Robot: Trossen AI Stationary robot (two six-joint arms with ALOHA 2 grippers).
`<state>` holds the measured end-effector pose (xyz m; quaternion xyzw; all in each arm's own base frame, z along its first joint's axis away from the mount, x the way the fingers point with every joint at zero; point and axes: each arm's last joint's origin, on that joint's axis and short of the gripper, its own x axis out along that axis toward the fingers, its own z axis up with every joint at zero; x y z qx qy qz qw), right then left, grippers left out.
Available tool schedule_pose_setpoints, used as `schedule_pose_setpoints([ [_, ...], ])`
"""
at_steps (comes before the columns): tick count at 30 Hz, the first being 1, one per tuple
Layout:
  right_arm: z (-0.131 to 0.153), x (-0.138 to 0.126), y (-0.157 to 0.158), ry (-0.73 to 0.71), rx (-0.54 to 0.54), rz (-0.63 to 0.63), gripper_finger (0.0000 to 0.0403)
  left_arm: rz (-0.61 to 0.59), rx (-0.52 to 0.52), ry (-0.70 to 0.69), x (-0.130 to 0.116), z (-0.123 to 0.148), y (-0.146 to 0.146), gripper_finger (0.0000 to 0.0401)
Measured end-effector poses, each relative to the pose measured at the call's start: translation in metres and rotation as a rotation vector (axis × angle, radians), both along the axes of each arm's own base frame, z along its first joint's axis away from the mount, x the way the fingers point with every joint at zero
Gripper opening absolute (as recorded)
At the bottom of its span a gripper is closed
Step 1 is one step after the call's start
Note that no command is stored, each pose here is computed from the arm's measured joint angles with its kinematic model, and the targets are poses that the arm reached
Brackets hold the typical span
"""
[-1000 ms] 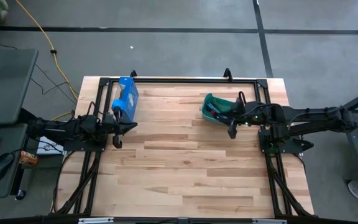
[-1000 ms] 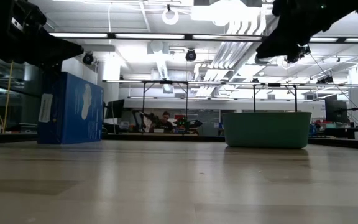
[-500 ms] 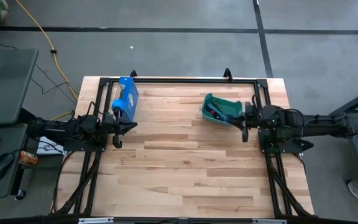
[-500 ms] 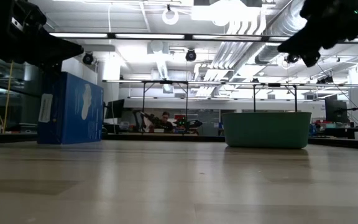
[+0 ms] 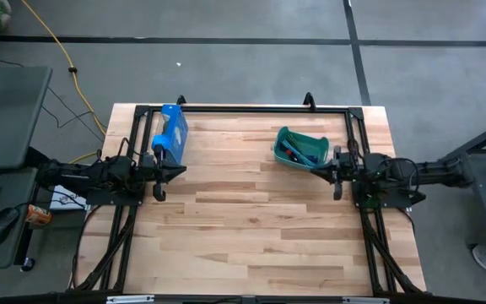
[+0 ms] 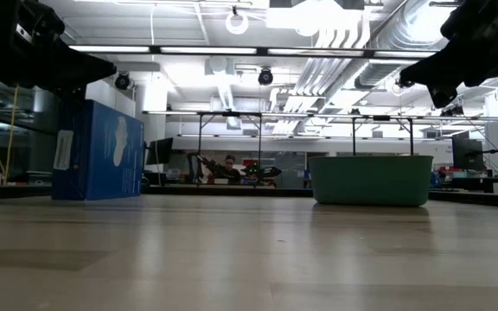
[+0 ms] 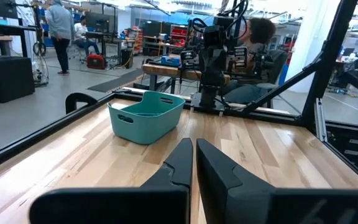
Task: Pick and place USB-C Cables
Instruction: Return to Home Position
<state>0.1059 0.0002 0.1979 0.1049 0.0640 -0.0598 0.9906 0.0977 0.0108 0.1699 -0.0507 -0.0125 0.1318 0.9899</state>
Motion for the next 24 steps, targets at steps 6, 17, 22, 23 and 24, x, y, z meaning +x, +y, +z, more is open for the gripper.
schedule_pose_setpoints([
  [6,0.004,-0.01,-0.001,-0.055,-0.004,-0.006,0.0,0.0,0.0,0.0,0.0,0.0,0.0,0.0003],
  [17,-0.021,-0.008,0.0,-0.112,-0.011,0.019,0.0,0.0,0.0,0.0,0.0,0.0,0.0,0.0003],
  [22,-0.028,-0.007,0.001,-0.162,-0.03,0.05,0.0,0.0,0.0,0.0,0.0,0.0,0.0,0.0003],
  [23,-0.026,-0.008,0.001,-0.158,-0.036,0.052,0.0,0.0,0.0,0.0,0.0,0.0,0.0,0.0003],
  [24,-0.025,-0.009,0.001,-0.16,-0.04,0.052,0.0,0.0,0.0,0.0,0.0,0.0,0.0,0.0003],
])
